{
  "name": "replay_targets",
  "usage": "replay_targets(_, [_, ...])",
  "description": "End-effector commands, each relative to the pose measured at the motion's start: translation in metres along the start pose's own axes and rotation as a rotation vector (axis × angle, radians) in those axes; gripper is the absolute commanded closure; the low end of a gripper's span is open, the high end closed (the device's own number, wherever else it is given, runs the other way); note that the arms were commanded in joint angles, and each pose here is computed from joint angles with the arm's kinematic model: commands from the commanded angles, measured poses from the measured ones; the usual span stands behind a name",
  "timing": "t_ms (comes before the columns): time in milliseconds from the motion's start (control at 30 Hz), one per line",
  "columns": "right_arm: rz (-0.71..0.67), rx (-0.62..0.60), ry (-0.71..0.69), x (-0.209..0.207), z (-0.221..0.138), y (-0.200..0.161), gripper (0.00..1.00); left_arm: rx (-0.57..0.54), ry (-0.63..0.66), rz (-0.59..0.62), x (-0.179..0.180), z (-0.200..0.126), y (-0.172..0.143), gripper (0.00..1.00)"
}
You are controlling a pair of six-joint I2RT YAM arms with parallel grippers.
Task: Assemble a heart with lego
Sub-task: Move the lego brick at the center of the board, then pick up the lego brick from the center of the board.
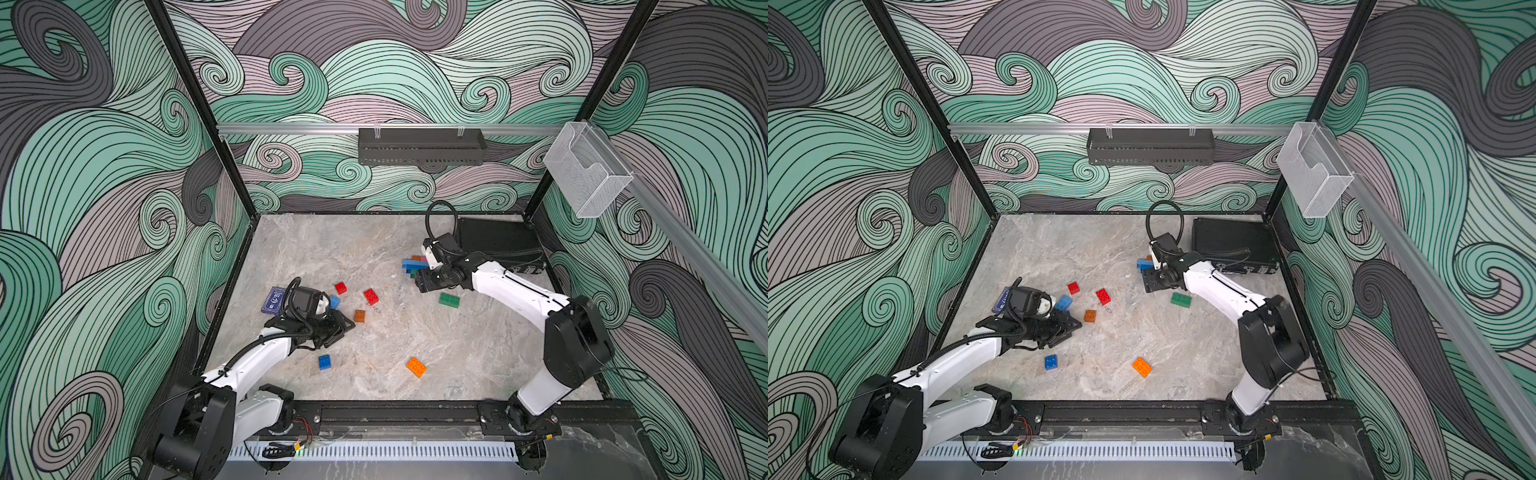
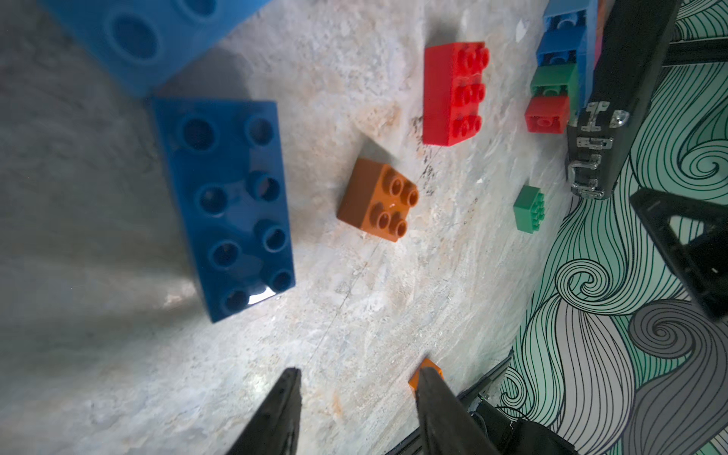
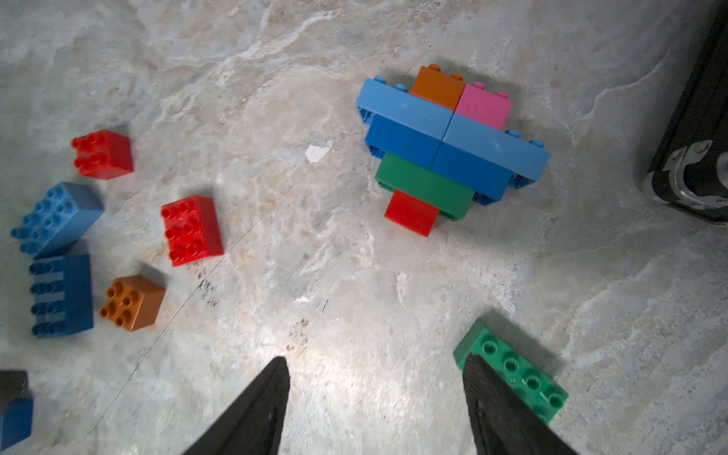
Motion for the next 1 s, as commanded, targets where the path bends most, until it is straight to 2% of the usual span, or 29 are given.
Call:
replay_targets(0, [0.01, 0.055, 0.038, 0.009, 0.001, -0.023, 0.28, -0.046, 0.047, 0.101, -0.02, -0.007, 0.004, 0.5])
replay_targets(233, [0.007, 0.049, 0.104, 0.021, -0.009, -0.047, 0.28, -0.059, 0.266, 0.285, -0.049, 0.01, 0.002, 0.47])
replay_targets(467, [0.016, 0.037, 0.126, 0.022, -0.014, -0.062, 0.27, -0.042, 0.485, 0.417, -0.058, 0.035, 0.005, 0.45])
replay_targets(667, [0.014, 0.048, 0.123, 0.022, -0.01, -0.07, 0.27, 0.0, 0.57, 0.496, -0.063, 0.059, 0.012, 0.44])
replay_targets(767, [0.014, 0.042, 0.123, 0.021, -0.011, -0.072, 0.27, 0.029, 0.552, 0.541, -0.067, 0.065, 0.012, 0.44])
replay_targets(967, [0.011, 0.048, 0.124, 0.019, -0.009, -0.072, 0.27, 0.062, 0.604, 0.562, -0.062, 0.084, 0.019, 0.44])
Point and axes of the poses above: each gripper's point midway between its finger pads, its own z axis out along the fingers, its own x axis along the line the jaws close on, y = z × x, the point moved 10 cm from there along -z, back along the fingers, and after that the axes turned 14 degrees about -z, right-handed, at the moved point
